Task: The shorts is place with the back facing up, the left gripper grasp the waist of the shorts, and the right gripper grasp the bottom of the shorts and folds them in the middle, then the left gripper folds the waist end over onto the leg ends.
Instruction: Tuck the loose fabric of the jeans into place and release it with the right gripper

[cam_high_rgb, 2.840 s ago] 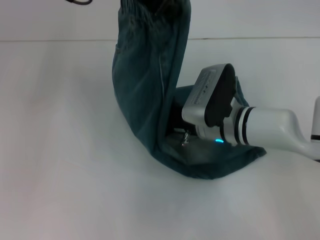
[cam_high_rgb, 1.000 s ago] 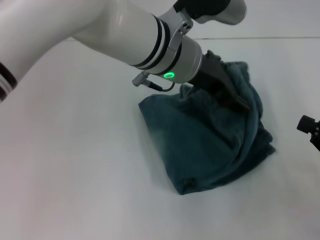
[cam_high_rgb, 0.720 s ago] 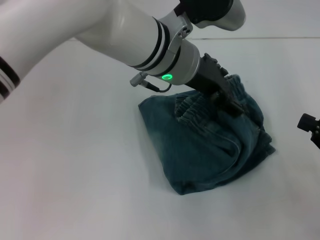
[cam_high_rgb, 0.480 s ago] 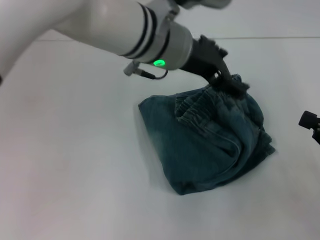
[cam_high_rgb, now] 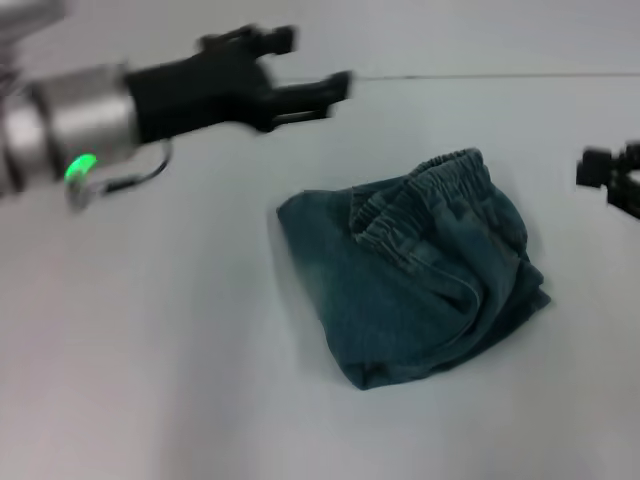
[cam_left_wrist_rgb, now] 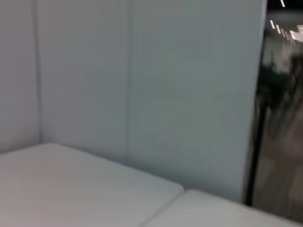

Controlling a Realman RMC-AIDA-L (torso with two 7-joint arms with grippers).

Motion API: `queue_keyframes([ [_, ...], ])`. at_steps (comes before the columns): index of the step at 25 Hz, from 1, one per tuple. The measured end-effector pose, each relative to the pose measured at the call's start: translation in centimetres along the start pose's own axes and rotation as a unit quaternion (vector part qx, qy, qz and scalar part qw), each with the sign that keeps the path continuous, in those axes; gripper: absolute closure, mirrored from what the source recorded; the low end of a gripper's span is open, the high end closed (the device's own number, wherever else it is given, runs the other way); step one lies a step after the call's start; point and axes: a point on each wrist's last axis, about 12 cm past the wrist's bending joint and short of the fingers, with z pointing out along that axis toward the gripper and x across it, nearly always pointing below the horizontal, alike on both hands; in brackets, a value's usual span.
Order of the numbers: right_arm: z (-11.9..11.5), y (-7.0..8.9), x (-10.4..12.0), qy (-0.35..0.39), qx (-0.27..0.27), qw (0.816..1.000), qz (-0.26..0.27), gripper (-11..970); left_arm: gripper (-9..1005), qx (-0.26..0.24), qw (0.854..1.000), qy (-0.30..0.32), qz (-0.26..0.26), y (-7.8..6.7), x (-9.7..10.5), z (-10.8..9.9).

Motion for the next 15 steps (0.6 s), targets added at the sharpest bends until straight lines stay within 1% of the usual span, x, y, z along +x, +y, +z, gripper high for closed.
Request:
queue_keyframes([
  [2, 0.8, -0.8, -2.3, 0.03, -0.008, 0.999, -0.013, 806, 67, -0.01, 0.999, -0.031, -0.018, 0.5, 2.2, -2.3],
  [3, 1.5, -1.1, -3.8, 0.049, -0.014, 0.998, -0.025, 804, 67, -0.024, 0.998, -0.048, -0.033, 0.7, 3.7, -3.7],
  [5, 3.1, -1.4, -6.2, 0.079, -0.029, 0.995, -0.043, 801, 67, -0.05, 0.994, -0.074, -0.057, 1.0, 6.0, -5.9],
  [8, 6.1, -1.2, -10.1, 0.141, -0.06, 0.985, -0.081, 681, 67, -0.086, 0.986, -0.106, -0.091, 1.1, 9.2, -8.8],
  [9, 7.2, -0.9, -11.3, 0.167, -0.07, 0.979, -0.096, 641, 67, -0.092, 0.985, -0.112, -0.096, 0.9, 9.9, -9.4],
  [11, 9.1, -0.4, -13.2, 0.224, -0.084, 0.963, -0.125, 561, 67, -0.118, 0.98, -0.12, -0.105, 0.5, 11.6, -11.0],
  [13, 11.2, 0.6, -14.9, 0.287, -0.099, 0.939, -0.162, 516, 67, -0.134, 0.978, -0.121, -0.108, 0.1, 12.6, -11.8],
  [15, 13.0, 1.6, -16.4, 0.333, -0.104, 0.916, -0.197, 472, 67, -0.149, 0.975, -0.12, -0.113, -0.3, 13.5, -12.6],
])
